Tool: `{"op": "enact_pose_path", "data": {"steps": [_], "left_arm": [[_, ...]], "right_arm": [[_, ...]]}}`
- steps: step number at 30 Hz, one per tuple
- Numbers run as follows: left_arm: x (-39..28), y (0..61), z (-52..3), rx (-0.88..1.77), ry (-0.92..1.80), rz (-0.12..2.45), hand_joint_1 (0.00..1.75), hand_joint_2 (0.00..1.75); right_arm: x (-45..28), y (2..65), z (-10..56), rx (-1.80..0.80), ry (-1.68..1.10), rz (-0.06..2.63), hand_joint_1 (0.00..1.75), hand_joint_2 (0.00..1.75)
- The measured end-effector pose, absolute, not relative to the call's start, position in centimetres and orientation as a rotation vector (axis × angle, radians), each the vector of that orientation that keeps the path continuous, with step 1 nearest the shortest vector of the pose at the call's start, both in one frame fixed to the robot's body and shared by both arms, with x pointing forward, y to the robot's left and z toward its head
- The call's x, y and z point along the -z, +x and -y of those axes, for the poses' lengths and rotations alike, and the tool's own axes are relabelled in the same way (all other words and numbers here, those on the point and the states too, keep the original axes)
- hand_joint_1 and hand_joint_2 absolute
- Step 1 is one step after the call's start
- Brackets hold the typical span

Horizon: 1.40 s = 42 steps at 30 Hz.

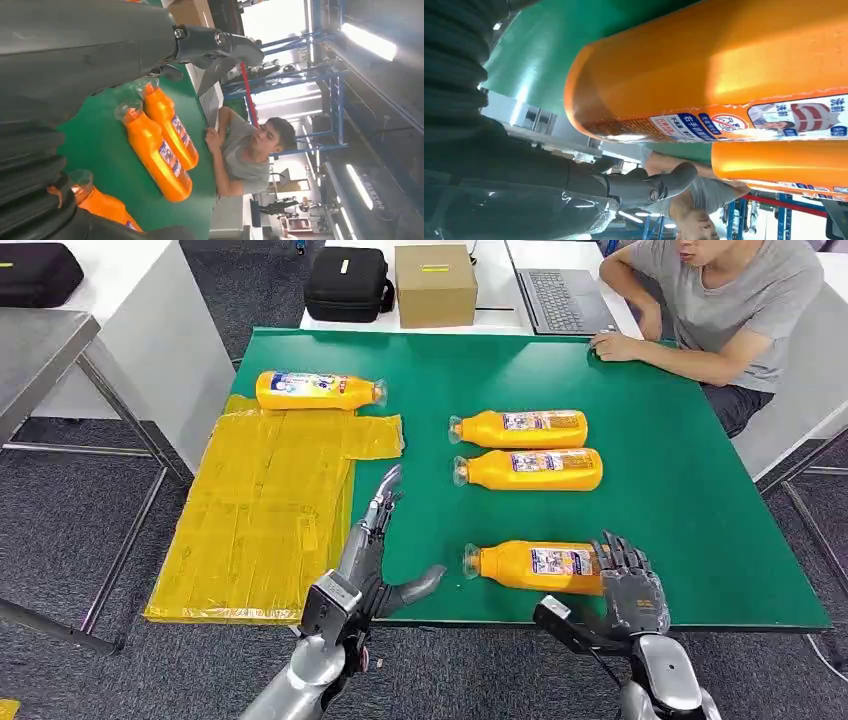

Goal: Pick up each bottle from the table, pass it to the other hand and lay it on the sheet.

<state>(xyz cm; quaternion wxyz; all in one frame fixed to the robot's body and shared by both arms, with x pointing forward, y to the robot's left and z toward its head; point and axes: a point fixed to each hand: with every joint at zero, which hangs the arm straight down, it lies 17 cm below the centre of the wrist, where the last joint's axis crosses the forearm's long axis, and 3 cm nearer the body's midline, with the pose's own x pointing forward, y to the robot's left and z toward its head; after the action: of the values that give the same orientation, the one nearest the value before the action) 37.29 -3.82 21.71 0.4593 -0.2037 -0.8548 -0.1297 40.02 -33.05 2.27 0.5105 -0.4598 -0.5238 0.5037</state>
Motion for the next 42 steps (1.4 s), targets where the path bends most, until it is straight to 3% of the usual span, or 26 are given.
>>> {"op": "enact_pose_path", "data": {"steps": [36, 37, 38, 42], "left_arm": [[-20.7, 37.2, 5.4, 0.349, -0.542, 2.051, 0.00, 1.75], [-20.7, 37.2, 5.4, 0.350, -0.542, 2.051, 0.00, 1.75], [-20.7, 37.2, 5.4, 0.351, -0.543, 2.051, 0.00, 1.75], [-20.6, 37.1, 5.8, 0.367, -0.552, 2.048, 0.00, 1.75]], "right_arm": [[0.5, 45.5, 34.1, -1.223, -1.010, 1.242, 0.00, 1.75], [0.7, 45.5, 34.1, -1.224, -0.997, 1.237, 0.37, 1.75], [0.9, 45.5, 34.0, -1.224, -0.985, 1.230, 1.68, 1.75], [2.3, 45.1, 33.8, -1.241, -0.891, 1.211, 1.75, 1.75]]}}
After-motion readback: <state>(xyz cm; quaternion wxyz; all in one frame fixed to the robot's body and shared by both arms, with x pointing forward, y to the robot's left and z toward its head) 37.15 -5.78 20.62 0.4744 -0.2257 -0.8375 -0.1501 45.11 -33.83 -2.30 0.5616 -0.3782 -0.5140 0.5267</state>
